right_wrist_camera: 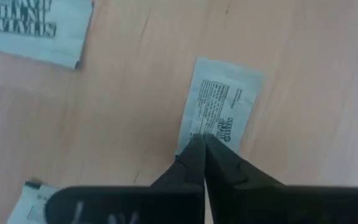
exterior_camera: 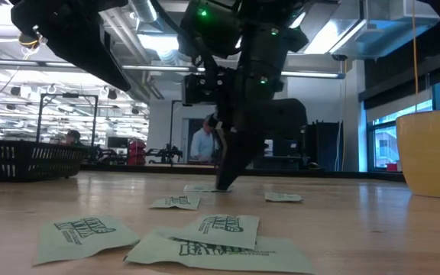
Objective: Pick and place Stevia / Truvia into bins
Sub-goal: Put the stevia packet into the black bin
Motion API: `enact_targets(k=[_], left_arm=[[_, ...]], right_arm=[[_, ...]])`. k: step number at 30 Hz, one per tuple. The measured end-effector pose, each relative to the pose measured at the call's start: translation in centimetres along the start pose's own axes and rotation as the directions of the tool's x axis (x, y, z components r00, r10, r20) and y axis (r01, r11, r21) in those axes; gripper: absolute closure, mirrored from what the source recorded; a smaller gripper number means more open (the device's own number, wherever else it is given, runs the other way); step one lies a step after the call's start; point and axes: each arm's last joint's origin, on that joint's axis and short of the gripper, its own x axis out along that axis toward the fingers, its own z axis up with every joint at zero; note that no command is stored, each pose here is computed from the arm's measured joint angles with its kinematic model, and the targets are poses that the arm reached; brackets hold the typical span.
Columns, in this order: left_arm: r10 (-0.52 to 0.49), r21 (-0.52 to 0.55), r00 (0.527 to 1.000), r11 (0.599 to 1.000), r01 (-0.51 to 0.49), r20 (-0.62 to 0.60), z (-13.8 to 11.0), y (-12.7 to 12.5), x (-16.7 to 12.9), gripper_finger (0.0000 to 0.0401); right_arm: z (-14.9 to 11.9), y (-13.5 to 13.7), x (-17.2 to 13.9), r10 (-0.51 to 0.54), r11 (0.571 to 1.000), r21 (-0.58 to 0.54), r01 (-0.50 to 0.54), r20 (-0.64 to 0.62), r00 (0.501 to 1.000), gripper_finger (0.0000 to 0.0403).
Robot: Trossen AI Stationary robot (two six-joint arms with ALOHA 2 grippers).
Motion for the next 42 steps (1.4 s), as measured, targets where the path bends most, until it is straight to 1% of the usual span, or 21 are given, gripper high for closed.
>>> enact_targets(k=[3,8,10,13,16,18,20,22,24,26,27,28,30,32,35,37,42], left_arm=[[-0.005,0.037,1.000,0.999,0.005,-0.002,0.0,0.0,0.0,0.0315],[-0.015,0.047,1.000,0.999,0.015,-0.012,-0.1,-0.1,0.0,0.0315],[-0.024,0.063,0.999,0.998,0.026,-0.034,-0.3,-0.1,-0.1,0.0315],[-0.020,0.075,0.998,0.997,0.024,-0.051,-0.6,-0.2,-0.2,0.0315],[-0.021,0.084,0.999,0.996,0.025,-0.050,-0.7,-0.3,-0.3,0.0315],[-0.022,0.112,0.998,0.993,0.027,-0.050,-0.7,-0.3,-0.4,0.0315],[-0.031,0.157,0.998,0.987,0.040,-0.055,-0.8,-0.5,-0.5,0.0315],[-0.038,0.204,0.998,0.978,0.048,-0.056,-0.9,-0.6,-0.6,0.0315],[-0.044,0.257,0.998,0.965,0.057,-0.054,-1.0,-0.8,-0.8,0.0315],[-0.054,0.321,0.997,0.945,0.067,-0.051,-1.1,-1.0,-1.0,0.0315],[-0.060,0.349,0.997,0.934,0.072,-0.047,-1.1,-1.2,-1.0,0.0315],[-0.067,0.370,0.997,0.926,0.078,-0.042,-1.1,-1.3,-1.1,0.0314],[-0.090,0.383,0.996,0.920,0.087,-0.011,-0.9,-1.7,-1.3,0.0314],[-0.115,0.380,0.993,0.920,0.093,0.035,-0.4,-2.0,-1.4,0.0314],[-0.130,0.363,0.986,0.928,0.083,0.106,0.3,-2.3,-1.4,0.0314],[-0.136,0.380,0.983,0.921,0.080,0.122,0.5,-2.3,-1.5,0.0314],[-0.165,0.418,0.979,0.903,0.102,0.119,0.6,-2.4,-1.5,0.0314]], right_arm=[[0.9,-0.2,-0.6,0.011,0.999,-0.038,-0.010,0.034,0.999,0.0402],[2.0,-0.4,-1.5,0.025,0.996,-0.092,-0.021,0.047,0.999,0.0402],[2.4,-0.5,-2.0,0.022,0.995,-0.096,-0.015,0.071,0.997,0.0402],[2.5,-0.5,-2.1,0.021,0.995,-0.100,-0.013,0.074,0.997,0.0403],[2.5,-0.5,-2.1,0.020,0.995,-0.102,-0.012,0.075,0.997,0.0403],[2.5,-0.5,-2.4,0.021,0.994,-0.112,-0.012,0.079,0.997,0.0403],[2.6,-0.5,-3.3,0.058,0.990,-0.137,-0.044,0.100,0.993,0.0403],[2.8,-0.6,-4.9,0.136,0.980,-0.163,-0.111,0.156,0.978,0.0403],[3.0,-0.9,-6.4,0.273,0.950,-0.214,-0.226,0.223,0.936,0.0403],[3.0,-1.5,-7.8,0.425,0.895,-0.270,-0.355,0.280,0.861,0.0403],[3.0,-1.8,-8.3,0.485,0.867,-0.294,-0.402,0.310,0.818,0.0403],[3.2,-2.3,-8.8,0.524,0.846,-0.318,-0.428,0.348,0.777,0.0403],[3.6,-3.0,-9.4,0.554,0.830,-0.352,-0.434,0.416,0.721,0.0403],[4.2,-3.6,-9.7,0.556,0.830,-0.369,-0.419,0.477,0.681,0.0403],[4.7,-4.1,-10.1,0.574,0.819,-0.385,-0.425,0.529,0.625,0.0403],[4.8,-4.1,-10.2,0.576,0.817,-0.387,-0.428,0.540,0.613,0.0403],[4.9,-4.1,-10.2,0.575,0.818,-0.372,-0.439,0.544,0.611,0.0403]])
